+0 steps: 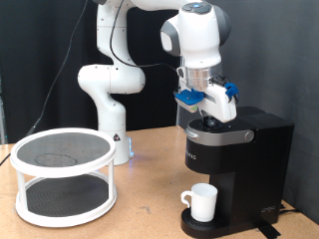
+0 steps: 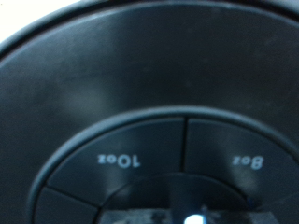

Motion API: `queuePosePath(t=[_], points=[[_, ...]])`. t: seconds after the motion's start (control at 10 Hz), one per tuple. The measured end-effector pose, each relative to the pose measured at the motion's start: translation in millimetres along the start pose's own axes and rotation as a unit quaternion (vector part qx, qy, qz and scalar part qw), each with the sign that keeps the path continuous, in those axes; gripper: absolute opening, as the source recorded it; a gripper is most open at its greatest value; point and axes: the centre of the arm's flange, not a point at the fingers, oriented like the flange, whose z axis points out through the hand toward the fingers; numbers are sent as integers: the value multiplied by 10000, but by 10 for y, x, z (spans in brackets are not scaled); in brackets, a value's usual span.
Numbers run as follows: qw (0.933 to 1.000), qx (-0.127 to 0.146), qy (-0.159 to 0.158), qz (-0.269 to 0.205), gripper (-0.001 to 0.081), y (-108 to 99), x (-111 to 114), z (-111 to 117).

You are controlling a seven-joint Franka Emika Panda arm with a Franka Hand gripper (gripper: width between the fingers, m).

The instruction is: Make a cup of coffee with the keurig machine

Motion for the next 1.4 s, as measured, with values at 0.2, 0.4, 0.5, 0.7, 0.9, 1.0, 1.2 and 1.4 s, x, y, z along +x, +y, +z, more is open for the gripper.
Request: queuePosePath(t=[0.2, 0.4, 0.5, 0.7, 0.9, 1.0, 1.2, 1.4], points=[[9999, -146, 42, 27, 0, -16, -9, 3], [9994, -325, 106, 63, 0, -43, -13, 1], [9991, -388, 123, 78, 0, -62, -14, 1], [9993, -357, 85, 97, 0, -90, -12, -10], [9996, -223, -149, 47, 0, -95, -2, -25], [9991, -142, -387, -61, 0, -86, 4, -65], [9971, -115, -715, -239, 0, -41, 75, -211], [9967, -122, -762, -242, 0, 15, 183, -373]])
